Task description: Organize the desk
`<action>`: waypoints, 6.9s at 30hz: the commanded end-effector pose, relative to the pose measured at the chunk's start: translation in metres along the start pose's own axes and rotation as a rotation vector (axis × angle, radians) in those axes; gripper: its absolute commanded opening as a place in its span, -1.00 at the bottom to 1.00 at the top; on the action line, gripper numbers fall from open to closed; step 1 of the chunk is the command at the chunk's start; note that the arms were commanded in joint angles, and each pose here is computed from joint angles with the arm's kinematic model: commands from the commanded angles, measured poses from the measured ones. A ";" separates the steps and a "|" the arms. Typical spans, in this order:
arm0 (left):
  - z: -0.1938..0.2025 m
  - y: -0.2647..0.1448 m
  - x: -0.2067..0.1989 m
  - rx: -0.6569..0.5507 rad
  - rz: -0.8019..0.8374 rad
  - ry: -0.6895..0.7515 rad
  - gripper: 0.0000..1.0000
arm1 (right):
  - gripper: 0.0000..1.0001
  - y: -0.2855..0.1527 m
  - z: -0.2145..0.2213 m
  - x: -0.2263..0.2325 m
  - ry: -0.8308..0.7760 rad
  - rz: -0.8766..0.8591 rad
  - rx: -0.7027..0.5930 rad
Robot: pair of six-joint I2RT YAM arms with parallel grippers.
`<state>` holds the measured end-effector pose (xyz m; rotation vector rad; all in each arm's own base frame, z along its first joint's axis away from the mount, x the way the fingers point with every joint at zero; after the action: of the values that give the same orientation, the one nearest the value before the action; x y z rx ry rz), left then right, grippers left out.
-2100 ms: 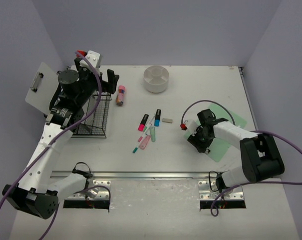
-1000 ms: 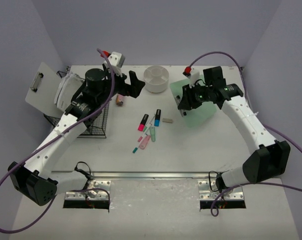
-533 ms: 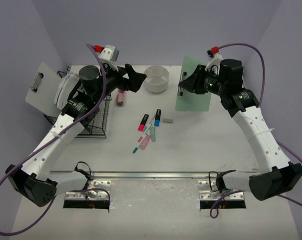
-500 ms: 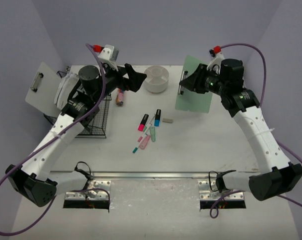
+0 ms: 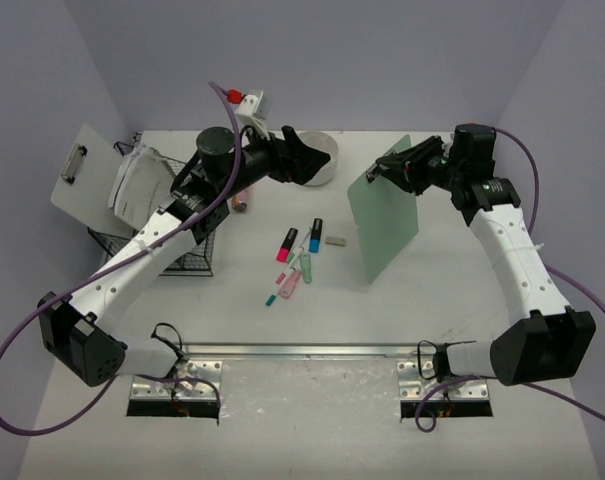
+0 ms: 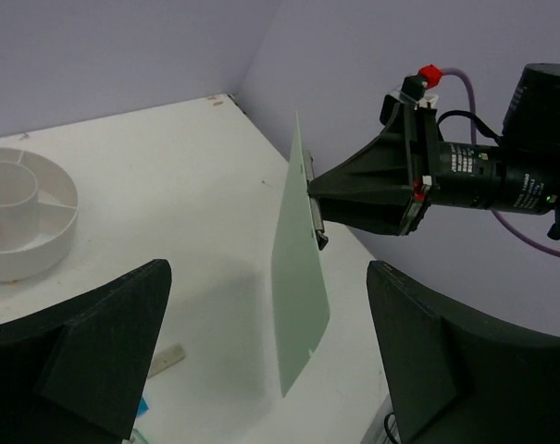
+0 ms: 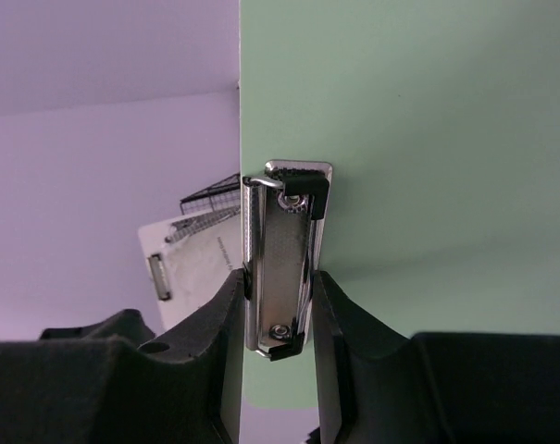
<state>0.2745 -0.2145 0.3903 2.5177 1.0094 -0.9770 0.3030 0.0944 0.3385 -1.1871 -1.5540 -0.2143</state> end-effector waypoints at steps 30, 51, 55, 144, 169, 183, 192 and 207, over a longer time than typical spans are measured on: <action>0.041 0.070 -0.034 0.006 -0.033 0.083 -0.12 | -1.00 -0.019 -0.010 0.032 0.128 -0.164 -0.016; 0.049 0.088 -0.035 0.013 -0.028 0.090 -0.27 | -1.00 -0.023 -0.006 0.031 0.140 -0.166 -0.005; 0.047 0.089 -0.037 0.008 -0.025 0.094 -0.34 | -1.00 -0.025 -0.005 0.030 0.143 -0.164 0.002; -0.237 -0.287 0.063 -0.426 -0.741 0.434 -1.00 | 0.97 0.005 0.009 0.000 -0.387 -0.479 0.130; -0.176 -0.289 0.156 -0.403 -0.853 0.217 -1.00 | 0.97 0.016 0.019 -0.021 -0.358 -0.443 0.179; -0.144 -0.287 0.176 -0.426 -0.856 0.100 -0.75 | 0.97 0.019 0.023 -0.030 -0.358 -0.428 0.211; -0.149 -0.286 0.166 -0.466 -0.842 0.084 0.35 | 0.97 0.019 0.021 -0.032 -0.426 -0.380 0.201; -0.262 -0.238 0.073 -0.590 -0.783 0.440 0.35 | 0.88 0.016 0.011 -0.042 -0.700 -0.227 0.129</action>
<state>0.2536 0.1419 0.5096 1.7783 2.0559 -0.2834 0.2992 0.0942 0.2799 -0.9181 -2.1497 0.1072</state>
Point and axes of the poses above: each gripper's point midway between its finger pads, its own y axis out along the fingers, its own x axis along the line the jaws close on, z = x × y, the point moved 10 cm from there along -y, back along the fingers, and after that the axes turned 15 degrees about -y, right-handed, at the moved point
